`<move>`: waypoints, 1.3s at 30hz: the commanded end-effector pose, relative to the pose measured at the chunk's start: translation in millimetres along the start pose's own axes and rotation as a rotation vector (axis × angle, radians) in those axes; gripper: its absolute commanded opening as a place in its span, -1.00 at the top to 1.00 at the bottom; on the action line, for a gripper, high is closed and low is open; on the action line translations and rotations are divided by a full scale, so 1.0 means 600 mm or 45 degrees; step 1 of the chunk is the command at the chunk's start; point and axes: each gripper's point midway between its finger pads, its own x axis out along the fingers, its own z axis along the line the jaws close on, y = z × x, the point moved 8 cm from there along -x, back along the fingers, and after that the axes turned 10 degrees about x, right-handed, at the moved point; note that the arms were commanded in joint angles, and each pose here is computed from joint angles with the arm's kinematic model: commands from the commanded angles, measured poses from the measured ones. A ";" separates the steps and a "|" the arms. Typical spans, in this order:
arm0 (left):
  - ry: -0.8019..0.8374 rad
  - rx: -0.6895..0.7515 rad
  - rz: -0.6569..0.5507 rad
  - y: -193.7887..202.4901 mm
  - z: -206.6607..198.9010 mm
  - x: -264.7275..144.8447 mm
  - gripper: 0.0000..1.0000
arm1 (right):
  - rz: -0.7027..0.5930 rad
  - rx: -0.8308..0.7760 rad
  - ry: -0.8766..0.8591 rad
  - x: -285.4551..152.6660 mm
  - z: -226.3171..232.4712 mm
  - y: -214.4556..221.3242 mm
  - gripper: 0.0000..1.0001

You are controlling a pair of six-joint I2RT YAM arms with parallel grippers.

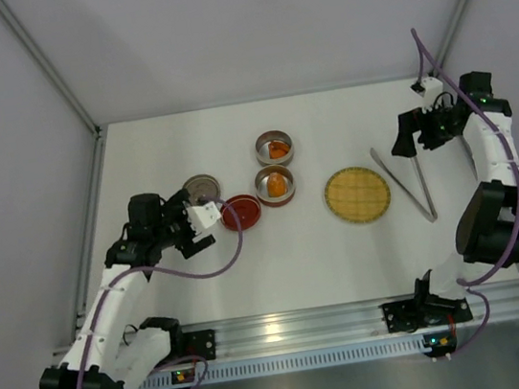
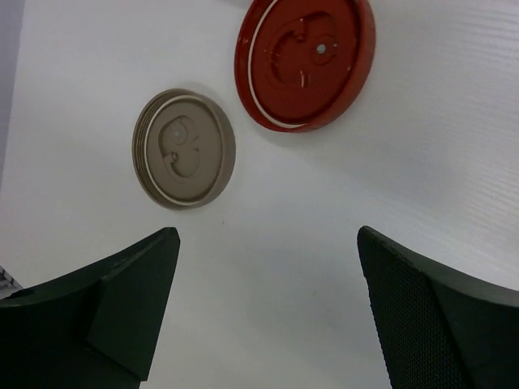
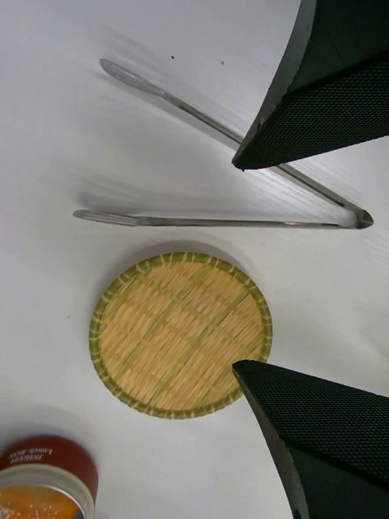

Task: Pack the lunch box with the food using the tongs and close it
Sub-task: Pick up the box lid from the center of the board.

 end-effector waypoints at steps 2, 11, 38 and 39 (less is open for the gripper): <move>-0.071 0.412 -0.113 -0.026 0.009 0.018 -0.86 | -0.014 0.002 -0.134 -0.009 0.052 -0.002 -0.99; 0.059 0.454 -0.222 -0.060 -0.072 0.104 -0.53 | 0.027 0.040 -0.169 0.010 0.062 0.020 -0.99; -0.113 0.630 -0.106 -0.030 -0.104 0.202 0.13 | 0.009 0.070 -0.231 0.018 0.080 0.029 -0.99; -0.116 0.628 -0.092 -0.028 -0.105 0.202 0.18 | 0.010 0.070 -0.230 0.019 0.080 0.031 -0.99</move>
